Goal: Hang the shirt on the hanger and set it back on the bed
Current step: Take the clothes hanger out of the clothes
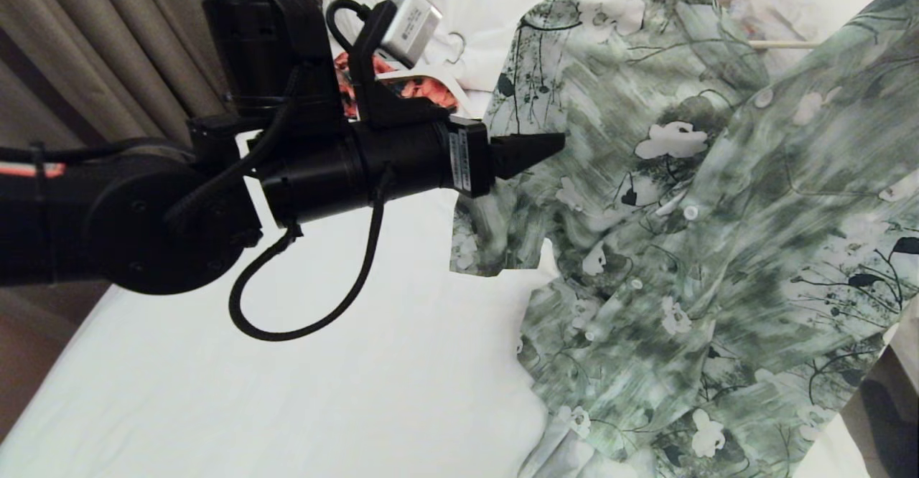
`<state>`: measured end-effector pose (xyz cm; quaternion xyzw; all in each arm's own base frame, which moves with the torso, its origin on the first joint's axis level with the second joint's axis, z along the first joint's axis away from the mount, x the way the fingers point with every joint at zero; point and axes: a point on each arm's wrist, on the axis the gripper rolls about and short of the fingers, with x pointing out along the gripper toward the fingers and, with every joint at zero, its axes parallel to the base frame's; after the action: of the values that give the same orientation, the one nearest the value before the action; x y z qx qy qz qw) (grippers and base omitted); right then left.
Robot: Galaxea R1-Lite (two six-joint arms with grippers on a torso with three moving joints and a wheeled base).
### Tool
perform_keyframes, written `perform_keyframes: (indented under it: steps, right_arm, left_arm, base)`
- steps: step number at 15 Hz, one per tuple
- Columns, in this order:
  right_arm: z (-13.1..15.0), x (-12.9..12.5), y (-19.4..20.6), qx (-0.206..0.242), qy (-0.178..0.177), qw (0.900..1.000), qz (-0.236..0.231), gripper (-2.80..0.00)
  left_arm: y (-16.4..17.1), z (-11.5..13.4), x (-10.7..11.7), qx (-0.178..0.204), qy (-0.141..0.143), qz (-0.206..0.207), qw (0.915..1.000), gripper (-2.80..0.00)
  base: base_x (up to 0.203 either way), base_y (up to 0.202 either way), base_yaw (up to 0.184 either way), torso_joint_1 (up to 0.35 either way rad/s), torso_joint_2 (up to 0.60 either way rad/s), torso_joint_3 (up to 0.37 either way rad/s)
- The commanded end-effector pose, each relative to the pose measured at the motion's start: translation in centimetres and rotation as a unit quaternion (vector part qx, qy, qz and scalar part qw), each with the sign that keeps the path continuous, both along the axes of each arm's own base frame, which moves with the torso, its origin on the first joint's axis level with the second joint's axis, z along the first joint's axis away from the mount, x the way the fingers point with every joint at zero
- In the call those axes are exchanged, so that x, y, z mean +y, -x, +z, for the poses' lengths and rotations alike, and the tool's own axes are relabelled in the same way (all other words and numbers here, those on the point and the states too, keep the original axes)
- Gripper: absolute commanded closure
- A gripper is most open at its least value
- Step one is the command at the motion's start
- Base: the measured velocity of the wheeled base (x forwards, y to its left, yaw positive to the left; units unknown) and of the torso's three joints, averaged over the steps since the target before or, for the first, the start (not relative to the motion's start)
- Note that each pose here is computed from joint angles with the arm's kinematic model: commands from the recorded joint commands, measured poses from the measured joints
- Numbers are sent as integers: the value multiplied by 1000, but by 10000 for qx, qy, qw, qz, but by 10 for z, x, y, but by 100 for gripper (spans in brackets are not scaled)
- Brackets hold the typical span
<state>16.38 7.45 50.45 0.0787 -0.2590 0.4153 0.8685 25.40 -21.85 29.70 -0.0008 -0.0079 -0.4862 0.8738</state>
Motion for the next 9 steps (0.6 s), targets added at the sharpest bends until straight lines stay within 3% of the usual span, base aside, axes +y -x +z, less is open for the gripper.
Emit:
perform_keyframes:
  steps: [1,4,5,6,9]
  right_arm:
    - [0,0,1,-9,2,10000,17,0]
    - [0,0,1,-9,2,10000,17,0]
    - [1,0,1,-17,3,10000,24,0]
    - [1,0,2,-20,2,10000,31,0]
    - [1,0,2,-24,1,10000,31,0]
  left_arm:
    - [-2,-8,-14,65,-56,-143,9999,-280]
    - [-8,-6,-28,-52,-34,-115,9999,-280]
    - [-11,-6,-33,-96,-41,-24,9999,-175]
    - [-12,-8,-37,-131,-92,56,9999,0]
    - [-12,-8,-37,-165,-95,62,9998,0]
  base:
    - [0,0,0,0,0,0]
    - [0,0,0,0,0,0]
    - [0,0,0,0,0,0]
    - [0,0,0,0,0,0]
    - [0,0,0,0,0,0]
